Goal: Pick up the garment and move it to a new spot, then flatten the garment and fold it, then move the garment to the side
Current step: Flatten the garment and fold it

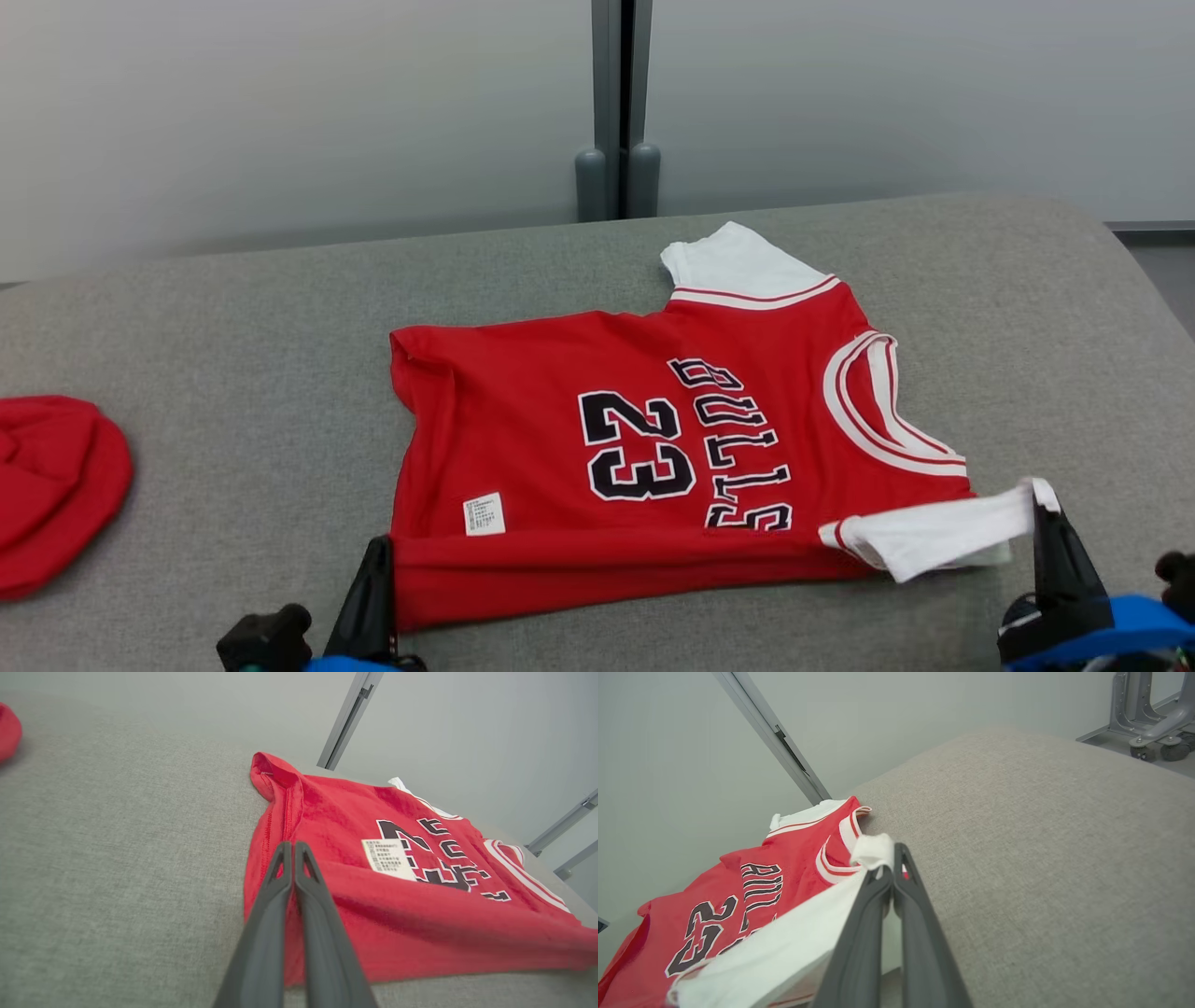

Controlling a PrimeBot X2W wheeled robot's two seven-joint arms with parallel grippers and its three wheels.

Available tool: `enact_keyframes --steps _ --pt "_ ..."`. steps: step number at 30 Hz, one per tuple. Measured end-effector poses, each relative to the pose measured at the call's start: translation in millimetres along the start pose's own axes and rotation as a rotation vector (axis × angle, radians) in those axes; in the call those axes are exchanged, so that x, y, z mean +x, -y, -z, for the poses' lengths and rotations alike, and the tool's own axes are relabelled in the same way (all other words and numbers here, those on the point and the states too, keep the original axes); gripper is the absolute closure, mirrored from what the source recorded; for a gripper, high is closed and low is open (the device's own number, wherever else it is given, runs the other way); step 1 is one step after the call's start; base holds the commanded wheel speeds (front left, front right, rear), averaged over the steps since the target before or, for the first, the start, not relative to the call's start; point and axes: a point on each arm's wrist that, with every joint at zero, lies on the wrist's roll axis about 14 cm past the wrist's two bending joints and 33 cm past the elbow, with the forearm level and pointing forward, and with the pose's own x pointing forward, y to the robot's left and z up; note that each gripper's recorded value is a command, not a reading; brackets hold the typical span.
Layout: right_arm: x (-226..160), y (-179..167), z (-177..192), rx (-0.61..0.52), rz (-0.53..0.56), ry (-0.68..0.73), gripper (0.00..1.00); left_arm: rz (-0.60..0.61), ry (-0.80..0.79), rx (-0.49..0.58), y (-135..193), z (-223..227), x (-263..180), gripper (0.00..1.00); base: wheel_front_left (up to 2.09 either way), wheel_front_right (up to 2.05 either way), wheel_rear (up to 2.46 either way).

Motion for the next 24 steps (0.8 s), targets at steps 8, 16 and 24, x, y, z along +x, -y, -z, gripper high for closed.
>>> enact_keyframes --steps 8,16,24 --pt "51.1 -24.1 1.5 -0.066 -0.054 -0.024 1.00 -0.006 -0.009 0.043 -7.8 -6.1 35.2 1.00 0.00 0.00 0.00" --pt "83.6 -24.9 3.3 -0.111 -0.044 -0.035 1.00 -0.022 -0.046 0.060 -17.1 0.9 56.2 1.00 0.00 0.00 0.00" --pt "90.1 -23.9 -8.1 -0.110 -0.024 0.013 0.00 -0.061 -0.025 0.044 -23.8 -5.3 60.9 0.00 0.00 0.00 0.00"
